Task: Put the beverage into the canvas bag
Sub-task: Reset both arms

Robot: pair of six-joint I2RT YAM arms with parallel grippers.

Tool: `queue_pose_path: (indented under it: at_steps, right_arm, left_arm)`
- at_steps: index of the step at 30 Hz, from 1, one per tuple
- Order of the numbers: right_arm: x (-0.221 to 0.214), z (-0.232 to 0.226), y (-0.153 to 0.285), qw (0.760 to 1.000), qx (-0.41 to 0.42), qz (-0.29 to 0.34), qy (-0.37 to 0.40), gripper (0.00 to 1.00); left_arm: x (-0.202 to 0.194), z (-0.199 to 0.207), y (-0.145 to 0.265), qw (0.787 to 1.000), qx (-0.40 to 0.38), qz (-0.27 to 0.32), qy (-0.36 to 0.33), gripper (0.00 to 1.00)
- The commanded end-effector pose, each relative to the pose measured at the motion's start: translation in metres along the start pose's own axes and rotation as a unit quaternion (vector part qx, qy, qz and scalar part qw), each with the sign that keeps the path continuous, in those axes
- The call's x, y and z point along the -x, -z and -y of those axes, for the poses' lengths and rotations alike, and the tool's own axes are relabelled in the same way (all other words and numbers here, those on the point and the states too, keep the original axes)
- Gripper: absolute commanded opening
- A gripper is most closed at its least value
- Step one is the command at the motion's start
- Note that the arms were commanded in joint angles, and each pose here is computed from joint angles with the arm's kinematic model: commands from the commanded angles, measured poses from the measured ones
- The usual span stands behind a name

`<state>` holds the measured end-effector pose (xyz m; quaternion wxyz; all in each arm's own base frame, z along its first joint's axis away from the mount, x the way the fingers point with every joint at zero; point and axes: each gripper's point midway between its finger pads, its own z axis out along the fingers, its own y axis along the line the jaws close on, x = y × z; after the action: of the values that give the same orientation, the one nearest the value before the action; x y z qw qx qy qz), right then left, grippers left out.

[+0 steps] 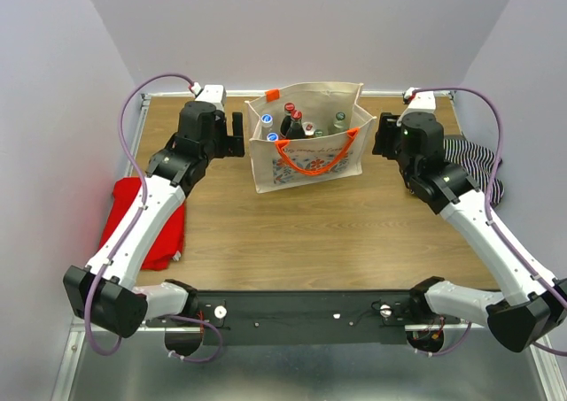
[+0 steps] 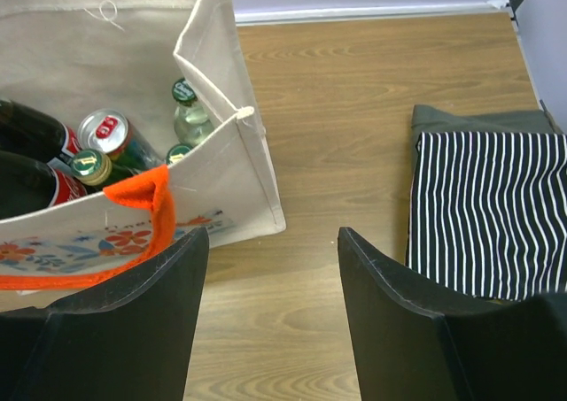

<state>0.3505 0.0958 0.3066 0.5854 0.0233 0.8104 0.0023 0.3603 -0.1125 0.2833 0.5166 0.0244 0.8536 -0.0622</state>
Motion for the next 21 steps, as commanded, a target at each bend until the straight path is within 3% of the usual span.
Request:
queue_pose_path:
  at_steps: [1, 21]
  right_arm:
    - [0.001, 0.003, 0.004, 1.000, 0.002, 0.012, -0.008, 0.68]
    - [-0.011, 0.009, 0.008, 1.000, -0.004, 0.007, -0.018, 0.68]
  left_arm:
    - [0.008, -0.009, 0.008, 0.999, 0.014, 0.034, -0.001, 0.99]
    - [0.003, -0.013, 0.015, 0.998, 0.013, 0.057, -0.006, 0.99]
